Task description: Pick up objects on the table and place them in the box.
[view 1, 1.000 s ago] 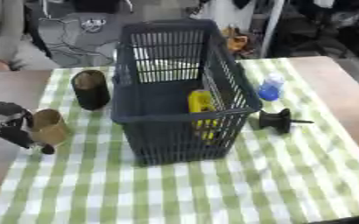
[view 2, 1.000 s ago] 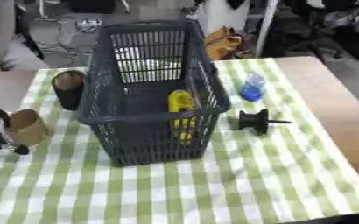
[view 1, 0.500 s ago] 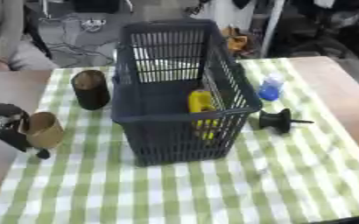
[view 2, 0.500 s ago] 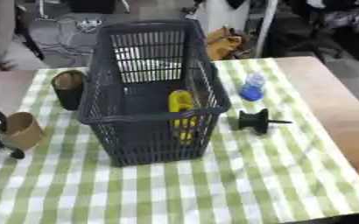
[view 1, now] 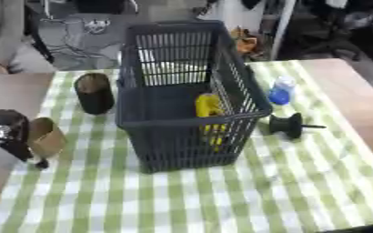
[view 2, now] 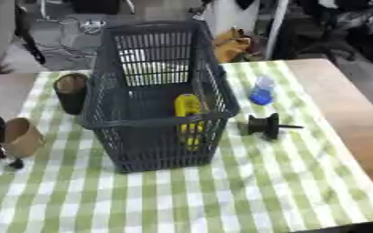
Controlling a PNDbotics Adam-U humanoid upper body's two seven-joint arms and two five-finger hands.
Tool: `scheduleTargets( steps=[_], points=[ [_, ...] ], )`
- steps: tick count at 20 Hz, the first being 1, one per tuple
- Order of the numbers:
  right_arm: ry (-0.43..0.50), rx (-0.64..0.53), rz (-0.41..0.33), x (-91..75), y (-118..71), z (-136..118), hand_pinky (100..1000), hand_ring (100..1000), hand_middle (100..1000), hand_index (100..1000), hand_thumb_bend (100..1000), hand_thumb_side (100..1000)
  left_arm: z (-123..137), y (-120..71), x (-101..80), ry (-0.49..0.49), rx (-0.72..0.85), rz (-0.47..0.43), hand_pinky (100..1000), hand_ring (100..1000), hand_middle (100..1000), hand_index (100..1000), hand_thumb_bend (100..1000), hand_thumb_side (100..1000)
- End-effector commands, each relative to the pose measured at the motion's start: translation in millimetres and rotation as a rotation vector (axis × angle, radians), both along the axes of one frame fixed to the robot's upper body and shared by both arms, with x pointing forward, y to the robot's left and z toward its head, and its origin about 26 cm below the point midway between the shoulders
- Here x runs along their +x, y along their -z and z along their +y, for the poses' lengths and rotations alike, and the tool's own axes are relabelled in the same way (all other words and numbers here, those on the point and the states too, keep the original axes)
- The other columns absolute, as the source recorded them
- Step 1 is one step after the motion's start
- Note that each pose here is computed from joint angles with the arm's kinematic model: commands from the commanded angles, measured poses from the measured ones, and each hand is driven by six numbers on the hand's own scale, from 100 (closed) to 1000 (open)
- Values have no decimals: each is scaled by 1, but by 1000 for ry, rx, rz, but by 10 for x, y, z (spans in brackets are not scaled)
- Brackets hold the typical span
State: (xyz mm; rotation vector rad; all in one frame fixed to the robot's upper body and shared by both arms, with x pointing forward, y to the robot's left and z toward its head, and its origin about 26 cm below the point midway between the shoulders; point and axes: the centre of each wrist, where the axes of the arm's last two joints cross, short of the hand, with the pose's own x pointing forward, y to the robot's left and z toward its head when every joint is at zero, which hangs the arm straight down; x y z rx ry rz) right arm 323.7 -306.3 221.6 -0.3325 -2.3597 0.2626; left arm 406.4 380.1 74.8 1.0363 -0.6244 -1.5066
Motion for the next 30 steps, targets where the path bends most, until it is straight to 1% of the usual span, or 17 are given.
scheduleTargets(
  steps=[1, 2, 5, 8, 11, 15, 19, 22, 25, 30],
  points=[
    [-1, -13, -19, -9, -72, -25, 614, 761, 741, 967, 116, 742, 40, -45, 16, -10, 13, -40, 728, 606, 480, 509, 1000, 619],
    [-1, -12, -19, -9, -72, -25, 615, 762, 741, 967, 116, 742, 39, -33, 15, -11, 14, -50, 726, 603, 482, 480, 1000, 643],
    [-2, -13, -19, -9, -70, -24, 615, 762, 741, 967, 115, 741, 35, -3, 11, -13, 16, -88, 721, 598, 479, 444, 1000, 658],
    [-2, -12, -19, -9, -73, -24, 615, 762, 742, 967, 114, 742, 36, 17, 11, -13, 17, -124, 717, 593, 482, 413, 1000, 662],
    [-2, -12, -18, -9, -70, -24, 615, 762, 742, 967, 113, 742, 36, 19, 14, -12, 16, -163, 710, 590, 478, 352, 1000, 653],
    [-2, -12, -19, -8, -70, -25, 615, 762, 742, 967, 113, 742, 42, 15, 20, -11, 8, -193, 705, 590, 484, 325, 997, 662],
    [0, -12, -18, -9, -68, -28, 615, 762, 742, 967, 113, 741, 50, -3, 28, -17, -13, -204, 695, 574, 458, 308, 977, 630],
    [0, -11, -18, -9, -68, -29, 615, 762, 742, 967, 113, 742, 57, -16, 31, -27, -44, -206, 693, 572, 457, 308, 977, 626],
    [1, -11, -17, -9, -66, -31, 615, 762, 742, 967, 113, 742, 50, -80, 47, -30, -75, -216, 689, 564, 445, 303, 968, 612],
    [2, -11, -16, -9, -61, -33, 615, 762, 742, 967, 113, 742, 32, -280, 93, -18, -106, -229, 687, 561, 443, 302, 965, 608]
  ],
)
